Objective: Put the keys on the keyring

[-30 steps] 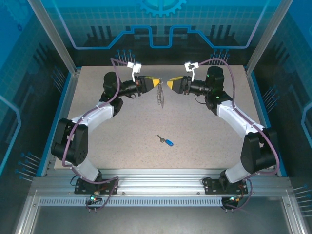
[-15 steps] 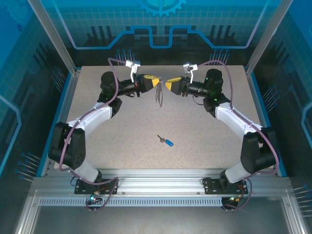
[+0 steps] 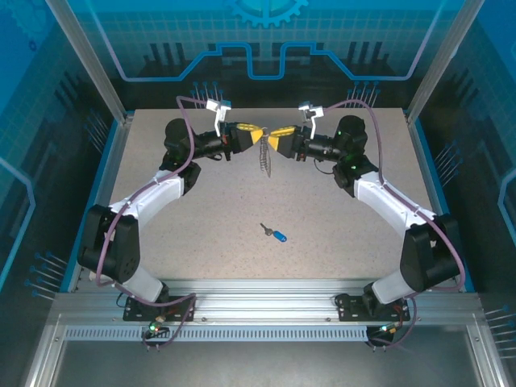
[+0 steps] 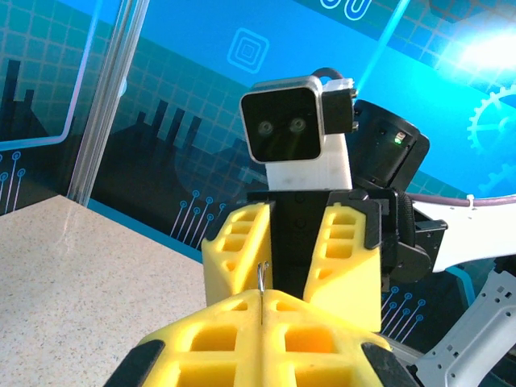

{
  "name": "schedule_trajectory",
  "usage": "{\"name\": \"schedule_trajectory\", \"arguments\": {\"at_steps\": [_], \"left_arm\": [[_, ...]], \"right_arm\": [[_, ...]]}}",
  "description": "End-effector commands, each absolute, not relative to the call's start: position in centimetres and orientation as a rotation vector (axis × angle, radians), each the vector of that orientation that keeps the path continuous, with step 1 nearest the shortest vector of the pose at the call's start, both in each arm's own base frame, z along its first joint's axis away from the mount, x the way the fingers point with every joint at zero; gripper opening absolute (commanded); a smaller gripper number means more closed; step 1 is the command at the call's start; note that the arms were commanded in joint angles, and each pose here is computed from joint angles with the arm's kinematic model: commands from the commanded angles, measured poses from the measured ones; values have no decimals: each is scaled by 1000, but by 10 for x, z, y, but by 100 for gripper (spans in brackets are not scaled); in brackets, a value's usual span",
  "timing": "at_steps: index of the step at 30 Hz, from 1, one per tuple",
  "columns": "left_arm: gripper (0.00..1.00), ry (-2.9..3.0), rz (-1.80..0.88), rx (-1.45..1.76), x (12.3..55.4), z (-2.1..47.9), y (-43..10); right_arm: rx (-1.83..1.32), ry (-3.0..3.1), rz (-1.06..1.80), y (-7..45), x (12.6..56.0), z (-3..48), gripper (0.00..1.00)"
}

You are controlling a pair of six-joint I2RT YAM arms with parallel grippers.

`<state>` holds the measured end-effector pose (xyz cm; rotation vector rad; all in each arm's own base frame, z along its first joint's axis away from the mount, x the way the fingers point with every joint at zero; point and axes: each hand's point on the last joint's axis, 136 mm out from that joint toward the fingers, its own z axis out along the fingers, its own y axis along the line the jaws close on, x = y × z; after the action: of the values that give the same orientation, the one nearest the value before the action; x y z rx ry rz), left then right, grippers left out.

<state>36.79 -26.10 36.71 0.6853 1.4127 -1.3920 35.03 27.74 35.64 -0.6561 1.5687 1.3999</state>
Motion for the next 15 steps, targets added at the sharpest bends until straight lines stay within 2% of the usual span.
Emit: {"name": "schedule_trajectory", "arguments": {"at_steps": [1,6,15], "left_arm": [[0,1350,-1362,734,355,381,-262],[0,1351,-1365,738,353,381,-263],[0,1350,-1367,748,351,382,-266]], "right_arm": [[-675,1484,1376,278,341,382,35],[-672,1476,1373,280,342,386,33],[-674,1472,1380,284,347,388,22]]}}
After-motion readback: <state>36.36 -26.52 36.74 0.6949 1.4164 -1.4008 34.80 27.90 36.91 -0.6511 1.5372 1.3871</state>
